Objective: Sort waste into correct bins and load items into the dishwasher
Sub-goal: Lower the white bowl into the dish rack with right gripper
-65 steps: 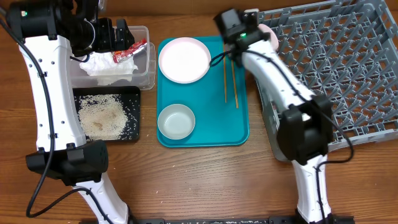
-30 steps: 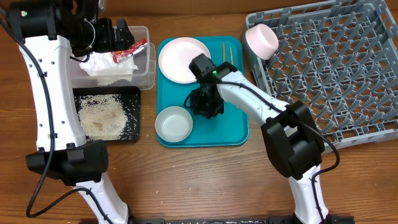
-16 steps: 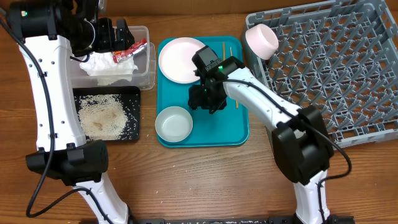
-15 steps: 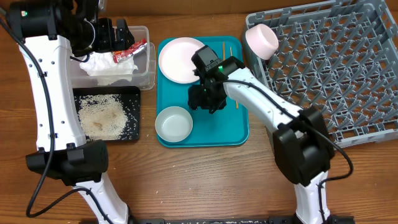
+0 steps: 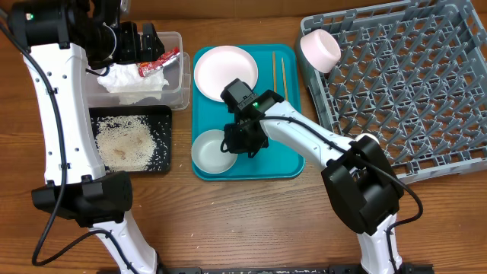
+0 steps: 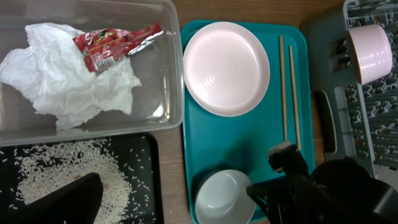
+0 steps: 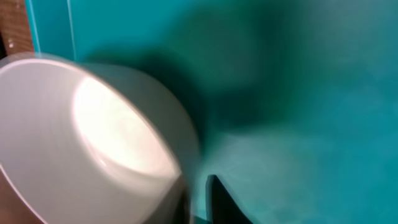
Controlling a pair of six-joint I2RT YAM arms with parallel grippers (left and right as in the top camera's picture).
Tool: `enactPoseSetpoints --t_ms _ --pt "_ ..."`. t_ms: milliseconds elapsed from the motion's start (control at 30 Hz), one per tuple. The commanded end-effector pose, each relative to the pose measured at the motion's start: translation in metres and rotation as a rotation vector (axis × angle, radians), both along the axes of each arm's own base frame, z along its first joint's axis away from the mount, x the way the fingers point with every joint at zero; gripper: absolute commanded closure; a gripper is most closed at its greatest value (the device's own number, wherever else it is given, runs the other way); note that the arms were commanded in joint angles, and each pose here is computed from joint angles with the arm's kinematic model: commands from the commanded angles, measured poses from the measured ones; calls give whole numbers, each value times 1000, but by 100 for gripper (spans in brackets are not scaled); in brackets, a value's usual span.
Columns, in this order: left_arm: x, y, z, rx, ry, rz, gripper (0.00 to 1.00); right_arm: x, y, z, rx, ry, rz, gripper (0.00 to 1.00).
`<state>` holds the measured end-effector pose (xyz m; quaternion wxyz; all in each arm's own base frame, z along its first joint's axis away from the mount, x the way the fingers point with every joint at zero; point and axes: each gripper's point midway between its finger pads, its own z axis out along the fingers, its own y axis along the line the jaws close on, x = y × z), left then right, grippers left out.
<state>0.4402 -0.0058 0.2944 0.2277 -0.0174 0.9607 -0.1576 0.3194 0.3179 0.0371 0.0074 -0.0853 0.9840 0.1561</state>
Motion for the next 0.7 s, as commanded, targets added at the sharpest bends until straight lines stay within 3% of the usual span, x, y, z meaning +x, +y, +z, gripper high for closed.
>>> enactPoseSetpoints --t_ms 0,133,333,500,667 --pt "1 -1 2 5 -7 3 0 15 -6 14 -13 -55 -54 96" --pt "1 -1 2 5 -7 3 0 41 -32 49 -52 -137 -121 96" --pt "1 -1 2 5 -7 3 0 91 -121 160 -162 -424 -340 96" --pt "1 -1 2 5 -7 3 0 100 -223 239 -447 -708 -570 96" --pt "1 -1 2 5 -7 3 0 98 -279 264 -784 -869 -713 96"
